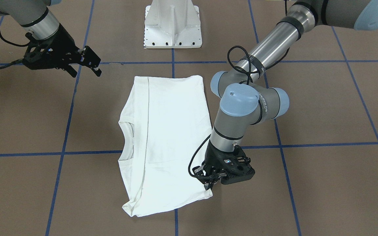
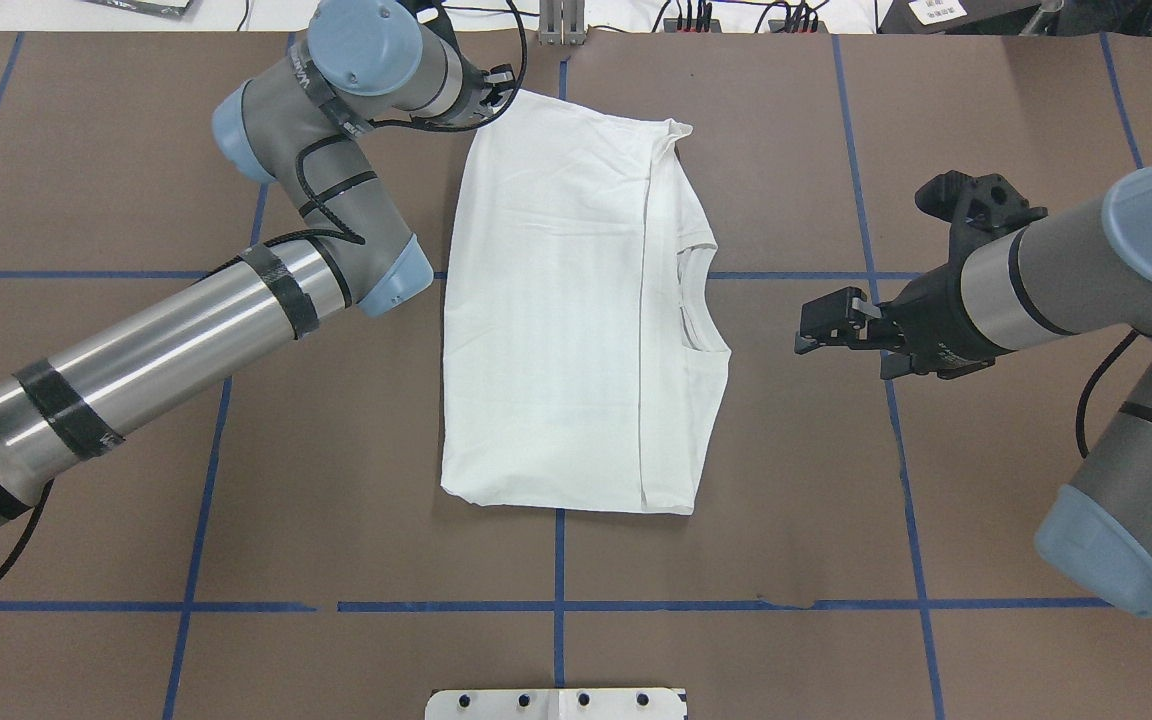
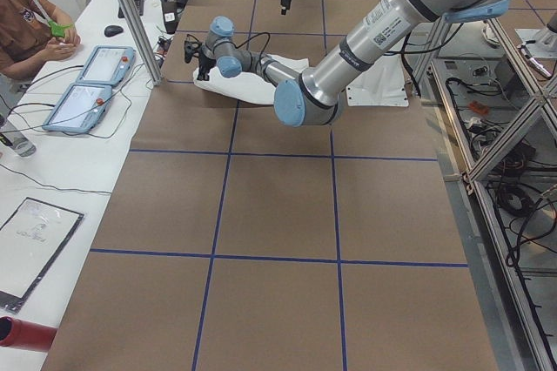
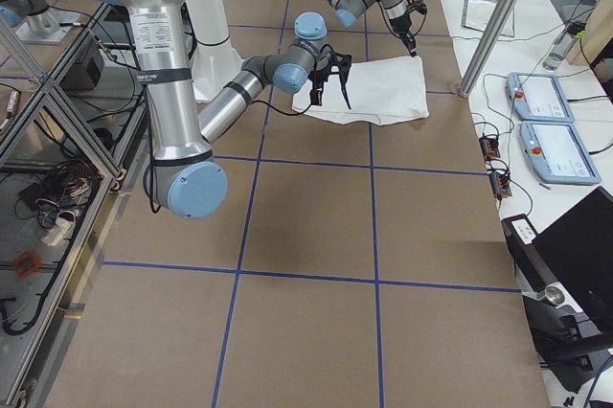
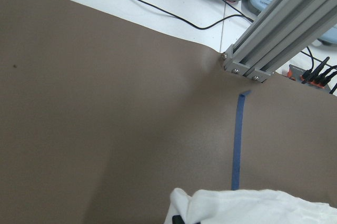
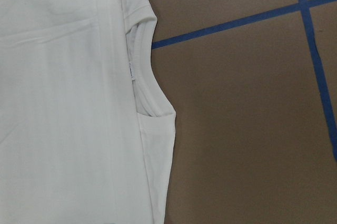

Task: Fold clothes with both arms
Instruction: 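Release the shirt and retract the left gripper while the right gripper approaches the shirt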

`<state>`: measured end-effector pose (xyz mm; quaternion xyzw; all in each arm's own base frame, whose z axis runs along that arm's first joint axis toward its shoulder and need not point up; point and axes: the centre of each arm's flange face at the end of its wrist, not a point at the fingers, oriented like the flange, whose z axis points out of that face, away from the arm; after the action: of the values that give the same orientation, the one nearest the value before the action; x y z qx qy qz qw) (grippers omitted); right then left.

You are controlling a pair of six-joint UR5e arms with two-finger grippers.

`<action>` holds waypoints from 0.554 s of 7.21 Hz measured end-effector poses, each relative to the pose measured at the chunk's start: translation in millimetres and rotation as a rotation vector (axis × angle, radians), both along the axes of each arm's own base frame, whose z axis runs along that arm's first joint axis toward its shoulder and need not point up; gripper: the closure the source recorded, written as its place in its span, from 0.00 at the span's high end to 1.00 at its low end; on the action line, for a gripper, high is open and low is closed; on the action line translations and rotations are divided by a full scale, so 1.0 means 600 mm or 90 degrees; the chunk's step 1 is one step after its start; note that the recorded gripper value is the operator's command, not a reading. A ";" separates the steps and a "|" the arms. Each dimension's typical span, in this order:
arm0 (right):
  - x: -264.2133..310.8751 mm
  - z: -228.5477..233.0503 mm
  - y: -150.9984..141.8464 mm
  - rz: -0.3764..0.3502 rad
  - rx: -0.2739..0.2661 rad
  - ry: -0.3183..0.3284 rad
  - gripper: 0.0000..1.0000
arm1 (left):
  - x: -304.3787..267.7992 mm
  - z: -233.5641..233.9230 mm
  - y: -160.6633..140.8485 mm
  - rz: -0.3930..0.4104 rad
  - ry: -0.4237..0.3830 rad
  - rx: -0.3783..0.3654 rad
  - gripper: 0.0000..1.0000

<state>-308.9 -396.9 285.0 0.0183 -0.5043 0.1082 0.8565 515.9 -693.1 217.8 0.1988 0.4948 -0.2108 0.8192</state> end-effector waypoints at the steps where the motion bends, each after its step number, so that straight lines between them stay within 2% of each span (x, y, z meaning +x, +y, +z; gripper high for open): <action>1: -0.002 -0.003 -0.003 0.004 0.004 0.000 1.00 | -0.001 0.002 -0.002 -0.003 0.003 0.005 1.00; 3: -0.009 -0.003 -0.008 0.008 0.011 0.006 1.00 | -0.024 0.001 -0.018 -0.004 0.005 0.006 1.00; 4: -0.022 -0.006 -0.016 0.001 0.021 0.010 1.00 | -0.047 0.009 -0.026 0.015 0.010 -0.001 1.00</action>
<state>-322.2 -406.3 281.3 0.0335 -0.4992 0.1007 0.8600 487.6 -708.6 223.2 0.1906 0.5032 -0.2031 0.8180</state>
